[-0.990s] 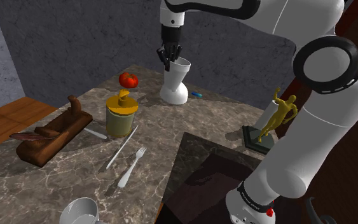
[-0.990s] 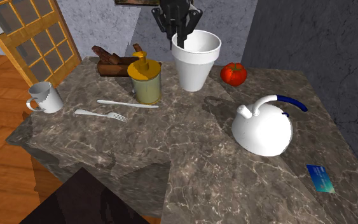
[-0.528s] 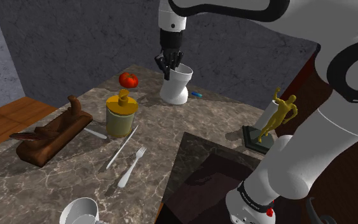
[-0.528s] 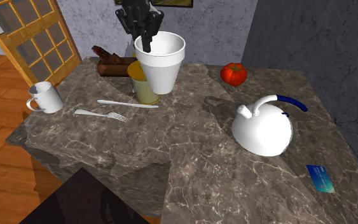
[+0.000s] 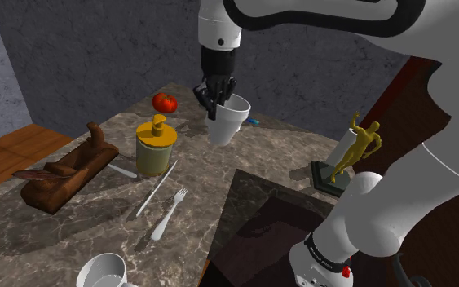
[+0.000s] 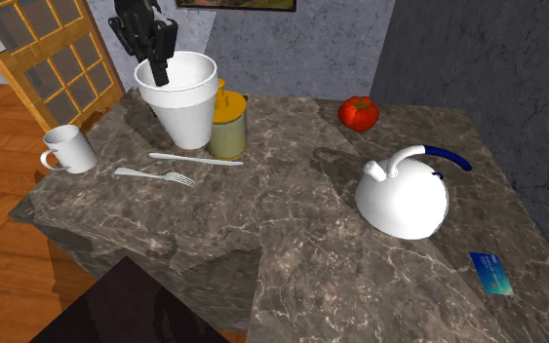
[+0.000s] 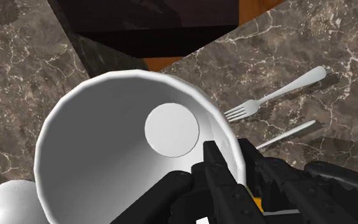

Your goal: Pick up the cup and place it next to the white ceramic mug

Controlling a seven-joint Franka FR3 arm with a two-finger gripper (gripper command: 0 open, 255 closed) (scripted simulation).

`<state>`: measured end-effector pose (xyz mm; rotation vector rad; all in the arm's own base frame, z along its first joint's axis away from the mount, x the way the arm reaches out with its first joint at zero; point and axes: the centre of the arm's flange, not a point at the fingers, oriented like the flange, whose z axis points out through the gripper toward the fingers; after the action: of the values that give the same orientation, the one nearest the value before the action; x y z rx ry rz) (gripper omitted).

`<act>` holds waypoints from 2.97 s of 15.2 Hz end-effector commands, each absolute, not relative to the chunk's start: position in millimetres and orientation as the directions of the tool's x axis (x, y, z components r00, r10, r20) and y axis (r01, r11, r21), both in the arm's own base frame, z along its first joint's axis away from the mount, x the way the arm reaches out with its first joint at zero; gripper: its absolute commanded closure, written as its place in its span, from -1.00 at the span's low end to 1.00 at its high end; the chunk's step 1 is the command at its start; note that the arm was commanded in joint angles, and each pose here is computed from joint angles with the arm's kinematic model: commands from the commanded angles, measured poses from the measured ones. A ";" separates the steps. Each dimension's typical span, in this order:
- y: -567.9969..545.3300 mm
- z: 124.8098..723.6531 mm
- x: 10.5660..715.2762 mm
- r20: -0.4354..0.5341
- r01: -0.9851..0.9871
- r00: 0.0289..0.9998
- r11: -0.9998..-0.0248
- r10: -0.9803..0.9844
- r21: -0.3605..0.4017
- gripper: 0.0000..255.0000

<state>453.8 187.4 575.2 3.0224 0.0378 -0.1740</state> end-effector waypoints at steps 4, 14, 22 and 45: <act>238.0 574.9 407.2 -0.116 0.030 0.993 -0.993 0.017 0.113 1.00; 335.8 575.5 318.6 -0.116 0.030 0.993 -0.993 0.017 0.113 1.00; 365.9 549.3 291.3 -0.116 0.030 0.993 -0.993 0.017 0.113 1.00; 365.9 427.8 291.3 -0.116 0.030 0.993 -0.993 0.017 0.113 1.00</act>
<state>291.4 365.8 432.7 3.0213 0.0357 -0.1746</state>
